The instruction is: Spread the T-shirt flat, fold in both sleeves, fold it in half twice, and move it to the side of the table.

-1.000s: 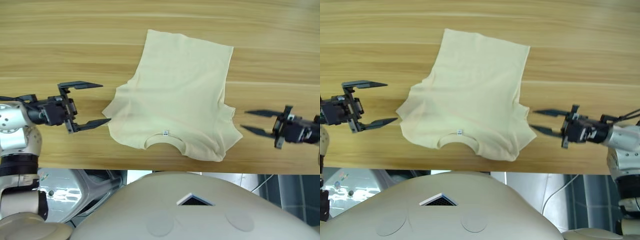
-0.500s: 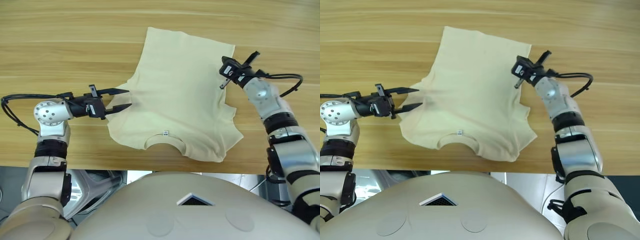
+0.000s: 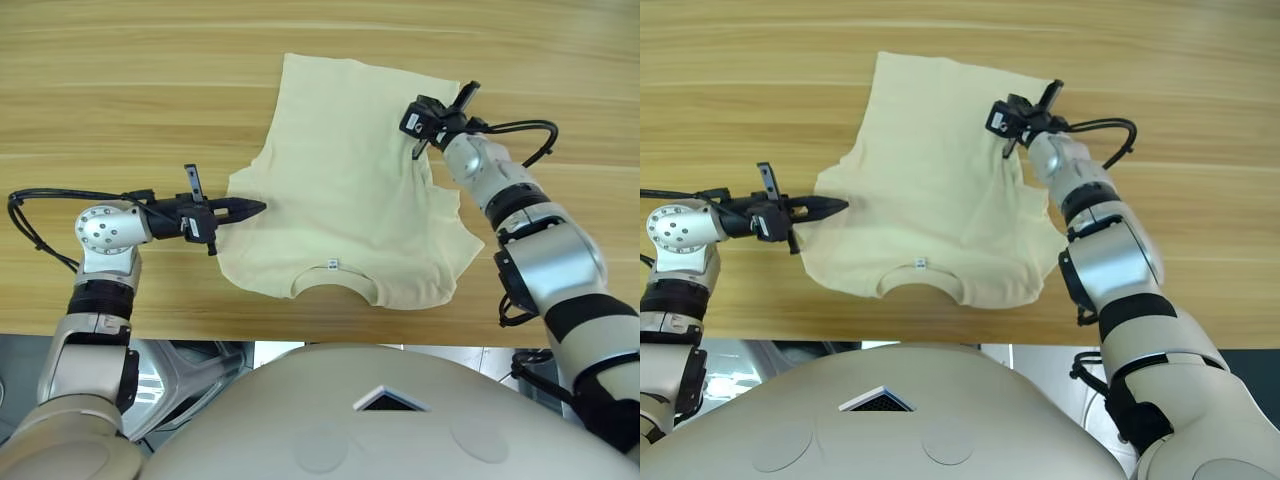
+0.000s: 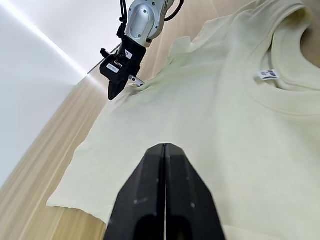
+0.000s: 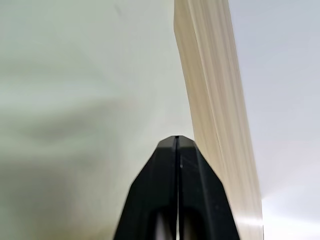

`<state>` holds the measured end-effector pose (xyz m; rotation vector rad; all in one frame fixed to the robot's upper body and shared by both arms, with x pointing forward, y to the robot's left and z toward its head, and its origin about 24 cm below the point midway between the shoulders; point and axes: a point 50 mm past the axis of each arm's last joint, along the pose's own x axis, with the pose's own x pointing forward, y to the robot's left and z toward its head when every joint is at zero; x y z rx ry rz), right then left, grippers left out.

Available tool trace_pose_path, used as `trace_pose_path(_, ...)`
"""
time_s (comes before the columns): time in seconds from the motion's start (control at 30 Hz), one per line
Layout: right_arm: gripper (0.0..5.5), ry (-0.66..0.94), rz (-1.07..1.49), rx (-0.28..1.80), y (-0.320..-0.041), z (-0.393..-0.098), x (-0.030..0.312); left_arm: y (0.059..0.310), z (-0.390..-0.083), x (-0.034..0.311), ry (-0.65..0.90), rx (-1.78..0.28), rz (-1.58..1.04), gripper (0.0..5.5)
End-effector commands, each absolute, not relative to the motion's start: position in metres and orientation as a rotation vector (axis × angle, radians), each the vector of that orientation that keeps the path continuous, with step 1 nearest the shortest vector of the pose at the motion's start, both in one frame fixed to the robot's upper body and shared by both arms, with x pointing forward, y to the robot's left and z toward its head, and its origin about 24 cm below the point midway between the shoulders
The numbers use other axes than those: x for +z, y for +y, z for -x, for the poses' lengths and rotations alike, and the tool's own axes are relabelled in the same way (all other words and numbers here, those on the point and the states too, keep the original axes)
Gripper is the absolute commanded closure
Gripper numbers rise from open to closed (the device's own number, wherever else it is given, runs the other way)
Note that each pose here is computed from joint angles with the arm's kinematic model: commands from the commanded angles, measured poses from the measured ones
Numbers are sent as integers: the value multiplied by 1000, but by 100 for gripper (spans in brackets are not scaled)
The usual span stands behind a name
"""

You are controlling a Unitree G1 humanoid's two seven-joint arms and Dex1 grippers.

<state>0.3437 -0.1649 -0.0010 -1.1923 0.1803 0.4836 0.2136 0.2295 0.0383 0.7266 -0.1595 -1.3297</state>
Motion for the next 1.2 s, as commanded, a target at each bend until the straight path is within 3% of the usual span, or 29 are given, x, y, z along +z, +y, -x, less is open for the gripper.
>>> trace_pose_path(0.03,550,210,1195,550,-164,-333,-14,234,-210,38,-135,-1334,-718,549)
trace_pose_path(0.33,550,99,1269,354,-199,-343,10,241,-212,57,-178,-1304,-595,549)
trace_pose_path(0.63,550,-186,1119,169,-236,-332,65,260,-223,60,-86,-1239,-676,407)
trace_pose_path(0.7,550,-221,1054,288,-233,-313,65,264,-219,53,-25,-1259,-726,387)
trace_pose_path(0.83,550,-287,967,753,-217,-249,57,275,-212,43,107,-1287,-857,327)
trace_pose_path(0.97,550,-239,843,1105,-218,-190,53,280,-208,47,121,-1310,-943,267)
trace_pose_path(1.13,550,-221,744,1168,-223,-174,54,292,-204,57,164,-1314,-1052,198)
trace_pose_path(1.2,550,-191,729,1143,-226,-175,48,294,-204,69,116,-1287,-1043,176)
